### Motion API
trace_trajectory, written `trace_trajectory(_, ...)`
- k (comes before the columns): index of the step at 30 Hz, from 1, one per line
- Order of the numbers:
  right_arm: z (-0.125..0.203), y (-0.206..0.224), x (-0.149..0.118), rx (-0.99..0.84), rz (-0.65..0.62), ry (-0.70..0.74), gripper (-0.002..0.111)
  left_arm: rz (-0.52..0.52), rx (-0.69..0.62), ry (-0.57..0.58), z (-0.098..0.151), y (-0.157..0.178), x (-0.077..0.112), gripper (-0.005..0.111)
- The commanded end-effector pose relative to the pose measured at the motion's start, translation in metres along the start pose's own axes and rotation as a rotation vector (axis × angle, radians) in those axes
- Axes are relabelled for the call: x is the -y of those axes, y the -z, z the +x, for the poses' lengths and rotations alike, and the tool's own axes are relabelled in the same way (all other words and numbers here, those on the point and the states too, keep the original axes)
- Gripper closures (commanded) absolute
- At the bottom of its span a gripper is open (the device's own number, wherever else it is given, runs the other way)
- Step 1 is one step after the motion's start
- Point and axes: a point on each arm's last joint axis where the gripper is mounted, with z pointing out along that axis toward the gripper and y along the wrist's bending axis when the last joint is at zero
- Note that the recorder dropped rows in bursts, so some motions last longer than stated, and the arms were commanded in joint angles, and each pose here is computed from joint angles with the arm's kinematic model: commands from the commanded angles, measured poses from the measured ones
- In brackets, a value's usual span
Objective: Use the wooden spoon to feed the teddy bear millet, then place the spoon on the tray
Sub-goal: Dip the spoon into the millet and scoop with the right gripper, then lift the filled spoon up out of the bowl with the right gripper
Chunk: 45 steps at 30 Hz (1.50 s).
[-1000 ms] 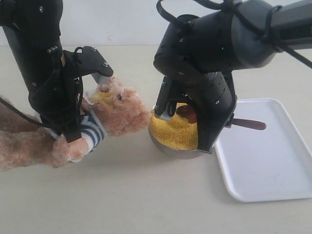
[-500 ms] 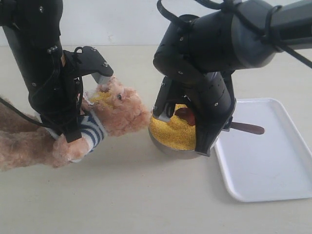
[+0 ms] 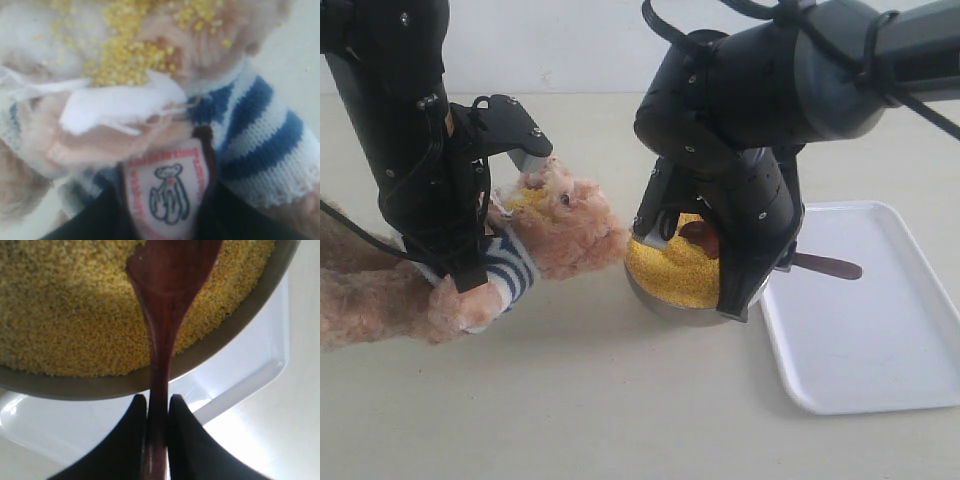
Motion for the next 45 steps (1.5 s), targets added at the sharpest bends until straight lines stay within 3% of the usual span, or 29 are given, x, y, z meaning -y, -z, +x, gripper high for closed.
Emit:
trace_trajectory(1, 0.000, 0.002, -0.001, 0.000, -0.009, -0.006, 0.109, -0.008, 0.017, 0.011, 0.000, 0.005, 0.000, 0.103)
trace_trajectory(15, -0.006, 0.016, 0.008, 0.047, -0.028, -0.026, 0.109, -0.005, 0.011, 0.011, 0.001, 0.005, 0.001, 0.103)
trace_trajectory(23, 0.005, 0.008, 0.022, 0.046, -0.144, -0.119, 0.109, -0.005, 0.011, 0.011, 0.001, 0.005, 0.001, 0.103)
trace_trajectory(39, 0.009, 0.015, 0.024, 0.078, -0.172, -0.078, 0.109, -0.005, 0.009, 0.011, 0.001, 0.005, 0.001, 0.103)
trace_trajectory(45, 0.015, 0.036, 0.033, 0.148, -0.152, -0.098, 0.109, -0.005, 0.009, 0.011, 0.001, 0.005, 0.001, 0.103)
